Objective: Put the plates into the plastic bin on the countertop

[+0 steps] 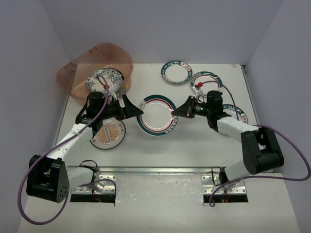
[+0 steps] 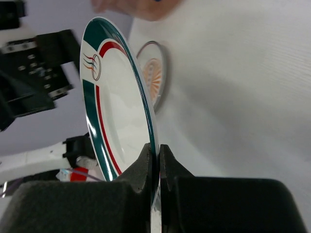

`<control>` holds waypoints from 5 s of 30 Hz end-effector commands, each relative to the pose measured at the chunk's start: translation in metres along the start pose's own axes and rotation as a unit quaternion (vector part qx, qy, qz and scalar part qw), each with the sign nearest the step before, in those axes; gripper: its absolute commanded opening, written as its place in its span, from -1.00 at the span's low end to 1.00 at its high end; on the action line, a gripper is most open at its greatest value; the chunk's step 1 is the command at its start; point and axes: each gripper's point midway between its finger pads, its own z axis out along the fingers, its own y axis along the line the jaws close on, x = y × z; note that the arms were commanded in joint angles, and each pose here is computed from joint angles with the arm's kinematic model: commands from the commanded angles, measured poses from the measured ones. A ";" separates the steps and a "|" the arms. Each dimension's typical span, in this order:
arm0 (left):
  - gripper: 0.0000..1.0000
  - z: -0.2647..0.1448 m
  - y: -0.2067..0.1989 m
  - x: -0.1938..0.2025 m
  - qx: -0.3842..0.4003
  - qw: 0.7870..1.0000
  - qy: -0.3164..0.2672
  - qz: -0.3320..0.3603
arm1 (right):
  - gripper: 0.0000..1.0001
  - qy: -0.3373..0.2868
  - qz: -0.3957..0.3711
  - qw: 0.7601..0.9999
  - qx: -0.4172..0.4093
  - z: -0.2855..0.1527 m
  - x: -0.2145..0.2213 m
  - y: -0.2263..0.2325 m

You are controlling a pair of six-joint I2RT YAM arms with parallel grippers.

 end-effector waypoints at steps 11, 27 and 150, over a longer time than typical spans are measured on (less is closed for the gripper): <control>-1.00 0.004 -0.049 -0.067 0.017 0.995 -0.088 0.039 | 0.92 -0.005 -0.024 0.993 -0.115 -0.015 -0.006 0.050; -1.00 -0.116 0.138 -0.302 -0.293 0.877 -0.356 -0.132 | 0.98 -0.024 0.009 1.000 -0.007 -0.050 0.008 -0.004; -0.66 -0.047 0.242 -0.310 -0.375 0.878 -0.257 -0.149 | 0.98 -0.026 -0.067 0.973 0.218 -0.079 -0.001 -0.025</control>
